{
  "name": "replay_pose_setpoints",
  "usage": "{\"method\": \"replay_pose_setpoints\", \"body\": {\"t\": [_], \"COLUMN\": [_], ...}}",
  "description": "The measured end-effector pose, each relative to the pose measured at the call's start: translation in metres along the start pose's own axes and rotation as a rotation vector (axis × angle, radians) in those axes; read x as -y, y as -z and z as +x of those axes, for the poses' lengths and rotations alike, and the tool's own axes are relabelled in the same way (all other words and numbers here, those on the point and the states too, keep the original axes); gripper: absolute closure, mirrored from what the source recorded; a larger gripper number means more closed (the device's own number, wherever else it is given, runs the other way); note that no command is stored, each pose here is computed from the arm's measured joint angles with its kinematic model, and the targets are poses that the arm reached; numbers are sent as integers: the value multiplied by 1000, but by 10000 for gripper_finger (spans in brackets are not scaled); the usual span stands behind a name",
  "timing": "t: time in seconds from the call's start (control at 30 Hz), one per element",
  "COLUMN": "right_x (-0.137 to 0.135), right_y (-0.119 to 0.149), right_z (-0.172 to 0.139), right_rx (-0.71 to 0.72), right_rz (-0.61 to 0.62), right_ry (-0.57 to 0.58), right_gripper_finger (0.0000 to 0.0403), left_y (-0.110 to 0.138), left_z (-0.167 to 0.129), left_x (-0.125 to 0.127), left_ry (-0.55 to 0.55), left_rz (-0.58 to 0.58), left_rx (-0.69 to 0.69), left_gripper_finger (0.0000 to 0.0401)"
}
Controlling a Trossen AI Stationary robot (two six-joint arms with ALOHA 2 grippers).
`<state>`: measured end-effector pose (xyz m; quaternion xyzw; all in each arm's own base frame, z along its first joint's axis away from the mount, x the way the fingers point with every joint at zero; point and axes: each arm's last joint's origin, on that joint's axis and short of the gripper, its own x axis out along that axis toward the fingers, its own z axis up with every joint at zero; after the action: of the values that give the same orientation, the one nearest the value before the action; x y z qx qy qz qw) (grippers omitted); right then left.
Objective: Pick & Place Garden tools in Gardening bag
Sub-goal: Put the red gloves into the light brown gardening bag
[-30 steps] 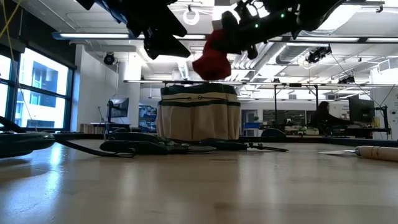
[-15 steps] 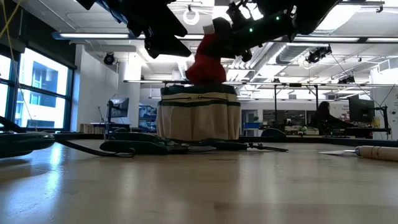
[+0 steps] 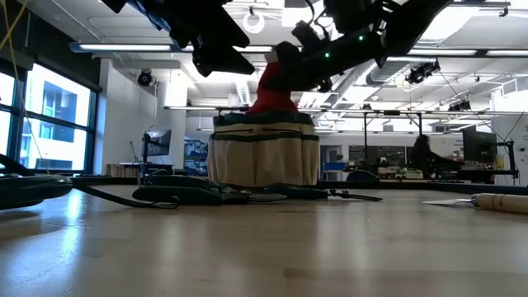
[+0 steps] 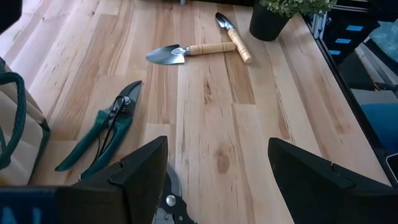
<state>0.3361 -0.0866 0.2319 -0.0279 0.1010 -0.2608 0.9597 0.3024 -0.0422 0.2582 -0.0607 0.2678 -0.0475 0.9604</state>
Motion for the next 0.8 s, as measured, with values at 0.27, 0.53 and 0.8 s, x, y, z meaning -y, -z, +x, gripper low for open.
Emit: {"method": "replay_pose_setpoints", "body": {"t": [0.27, 0.53, 0.8], "right_x": [-1, 0, 1], "right_y": [9, 15, 25], "right_z": [3, 3, 1], "right_rx": [-53, -108, -212], "right_rz": [-17, -33, -69], "right_ry": [1, 5, 29], "right_gripper_finger": [365, 365, 365], "left_y": [0, 1, 1], "left_z": [0, 0, 0], "left_x": [0, 0, 0], "left_ry": [0, 2, 1], "left_rz": [0, -3, -14], "left_rx": [-3, -9, -11], "left_gripper_finger": [130, 130, 130]}}
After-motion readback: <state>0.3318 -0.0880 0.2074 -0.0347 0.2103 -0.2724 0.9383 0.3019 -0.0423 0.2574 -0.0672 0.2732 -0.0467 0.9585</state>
